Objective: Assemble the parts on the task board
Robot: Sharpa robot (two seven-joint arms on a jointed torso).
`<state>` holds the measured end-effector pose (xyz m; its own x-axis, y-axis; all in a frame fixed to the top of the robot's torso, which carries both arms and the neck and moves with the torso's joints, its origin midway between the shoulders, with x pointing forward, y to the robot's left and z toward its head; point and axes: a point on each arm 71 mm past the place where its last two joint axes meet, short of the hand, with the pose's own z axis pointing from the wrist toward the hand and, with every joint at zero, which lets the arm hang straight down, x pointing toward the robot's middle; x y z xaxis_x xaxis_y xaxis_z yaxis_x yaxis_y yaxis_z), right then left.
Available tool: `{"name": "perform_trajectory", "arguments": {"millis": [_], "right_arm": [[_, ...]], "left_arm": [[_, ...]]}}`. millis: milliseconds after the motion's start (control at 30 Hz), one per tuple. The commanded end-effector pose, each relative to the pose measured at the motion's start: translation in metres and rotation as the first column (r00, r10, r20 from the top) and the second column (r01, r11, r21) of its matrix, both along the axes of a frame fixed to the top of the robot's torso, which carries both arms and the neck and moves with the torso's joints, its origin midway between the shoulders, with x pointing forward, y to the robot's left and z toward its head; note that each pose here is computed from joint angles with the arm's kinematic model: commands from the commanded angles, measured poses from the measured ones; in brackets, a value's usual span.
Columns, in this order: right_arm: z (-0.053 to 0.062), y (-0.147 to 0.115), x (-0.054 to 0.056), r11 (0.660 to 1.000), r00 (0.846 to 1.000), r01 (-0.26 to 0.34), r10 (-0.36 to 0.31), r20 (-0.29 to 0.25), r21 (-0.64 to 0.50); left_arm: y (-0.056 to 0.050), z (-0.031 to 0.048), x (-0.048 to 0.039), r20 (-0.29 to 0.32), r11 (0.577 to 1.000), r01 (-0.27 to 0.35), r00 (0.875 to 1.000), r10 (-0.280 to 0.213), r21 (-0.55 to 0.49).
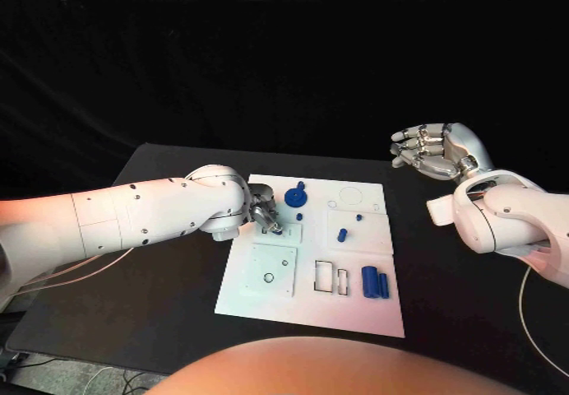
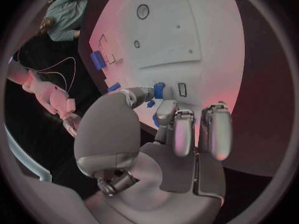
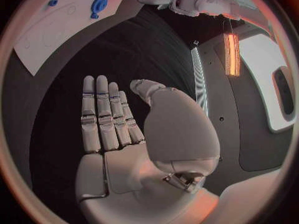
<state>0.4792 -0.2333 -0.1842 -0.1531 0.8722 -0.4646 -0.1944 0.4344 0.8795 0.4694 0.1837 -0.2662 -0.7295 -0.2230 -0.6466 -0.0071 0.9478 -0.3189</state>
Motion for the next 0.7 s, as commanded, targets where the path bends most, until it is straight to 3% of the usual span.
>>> {"name": "perform_trajectory", "arguments": {"millis": [33, 700], "right_arm": [[-0.0001, 0.0016, -0.0006, 1.0, 1.0, -0.017, 0.017, 0.0, 0.0], [0.0002, 0.0041, -0.0018, 1.0, 1.0, -0.022, 0.022, -0.001, 0.003]], "left_arm": [[-0.0022, -0.0018, -0.0019, -0.025, 1.0, 0.01, 1.0, -0.009, 0.004], [-0.0103, -0.0045, -0.0013, -0.063, 1.0, 0.015, 0.998, -0.015, 0.002]]}}
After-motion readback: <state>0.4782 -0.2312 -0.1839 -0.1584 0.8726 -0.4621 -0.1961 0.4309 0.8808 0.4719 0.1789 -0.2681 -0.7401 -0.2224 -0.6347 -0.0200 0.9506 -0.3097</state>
